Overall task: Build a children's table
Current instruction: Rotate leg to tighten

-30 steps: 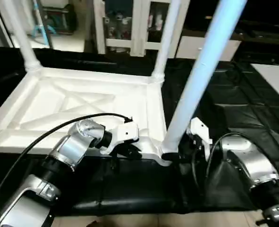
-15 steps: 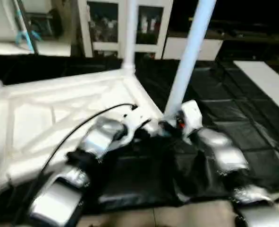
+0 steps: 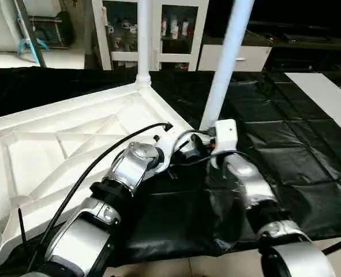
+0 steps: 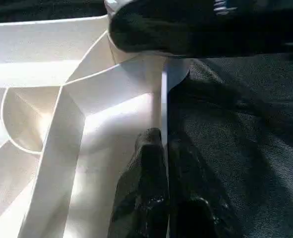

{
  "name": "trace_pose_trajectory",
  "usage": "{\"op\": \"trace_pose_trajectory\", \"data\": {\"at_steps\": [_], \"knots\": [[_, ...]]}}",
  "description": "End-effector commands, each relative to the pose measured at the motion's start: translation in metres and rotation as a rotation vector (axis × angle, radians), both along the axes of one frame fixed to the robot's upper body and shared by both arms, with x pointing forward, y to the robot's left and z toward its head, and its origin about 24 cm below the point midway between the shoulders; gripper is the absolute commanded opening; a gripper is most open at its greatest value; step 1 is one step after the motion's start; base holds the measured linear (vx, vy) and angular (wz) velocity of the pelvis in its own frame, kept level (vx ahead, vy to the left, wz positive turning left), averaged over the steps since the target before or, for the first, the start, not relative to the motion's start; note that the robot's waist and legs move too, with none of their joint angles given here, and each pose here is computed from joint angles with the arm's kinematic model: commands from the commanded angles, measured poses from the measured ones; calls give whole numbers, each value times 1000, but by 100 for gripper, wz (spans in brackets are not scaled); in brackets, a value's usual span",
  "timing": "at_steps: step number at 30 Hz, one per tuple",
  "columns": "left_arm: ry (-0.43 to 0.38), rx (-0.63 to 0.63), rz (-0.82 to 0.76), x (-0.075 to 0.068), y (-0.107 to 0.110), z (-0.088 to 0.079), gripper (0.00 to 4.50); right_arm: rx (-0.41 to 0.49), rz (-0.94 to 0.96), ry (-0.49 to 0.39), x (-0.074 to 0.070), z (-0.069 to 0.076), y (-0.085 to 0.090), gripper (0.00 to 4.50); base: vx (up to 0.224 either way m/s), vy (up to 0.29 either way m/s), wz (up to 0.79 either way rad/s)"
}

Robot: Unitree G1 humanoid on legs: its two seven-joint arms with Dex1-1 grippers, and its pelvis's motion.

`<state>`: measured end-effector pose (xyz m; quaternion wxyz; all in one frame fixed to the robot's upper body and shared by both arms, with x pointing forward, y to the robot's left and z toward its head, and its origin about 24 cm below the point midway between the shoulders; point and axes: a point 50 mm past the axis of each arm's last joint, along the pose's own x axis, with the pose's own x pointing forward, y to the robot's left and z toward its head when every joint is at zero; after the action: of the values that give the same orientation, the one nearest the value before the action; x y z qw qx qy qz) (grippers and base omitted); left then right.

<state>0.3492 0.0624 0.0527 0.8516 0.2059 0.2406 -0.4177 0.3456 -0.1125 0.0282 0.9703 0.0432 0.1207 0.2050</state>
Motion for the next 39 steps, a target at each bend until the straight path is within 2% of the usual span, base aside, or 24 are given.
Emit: {"op": "trace_pose_trajectory", "data": {"at_steps": [1,4,6,7,10,12,13,17,22,28,29,32,34,39], "knots": [[-77,-33,-27,4,-5,11,0,50,169,-82,-3,15,16,383,0,0,0],[-84,-32,-80,2,-2,11,0,10,207,-128,-6,24,-5,393,0,0,0],[-64,-33,-115,-2,1,9,0,-23,238,-133,-8,27,-17,426,0,0,0],[-39,-41,-189,-7,4,7,0,-70,300,-122,-12,30,-30,426,0,0,0],[22,-51,-318,-19,10,2,0,-119,462,-112,-24,34,-46,443,0,0,0],[49,-53,-377,-25,12,1,0,-119,525,-99,-30,36,-51,443,0,0,0],[88,-61,-512,-37,16,0,0,-127,630,-68,-40,38,-60,443,0,0,0],[165,-48,-600,-49,24,-3,0,-167,758,12,-54,38,-71,443,0,0,0],[224,-43,-674,-59,31,-2,0,-175,889,93,-67,36,-72,443,0,0,0],[216,-26,-675,-59,34,-1,0,-170,975,120,-72,32,-63,443,0,0,0],[215,-23,-674,-59,34,-1,0,-189,980,111,-71,30,-61,415,0,0,0],[214,-17,-668,-59,35,-1,0,-201,991,116,-68,28,-57,407,0,0,0],[213,-16,-666,-58,35,-1,0,-198,1003,125,-68,27,-56,374,0,0,0],[207,-13,-654,-57,35,0,0,-198,997,115,-66,27,-56,346,0,0,0]]}}
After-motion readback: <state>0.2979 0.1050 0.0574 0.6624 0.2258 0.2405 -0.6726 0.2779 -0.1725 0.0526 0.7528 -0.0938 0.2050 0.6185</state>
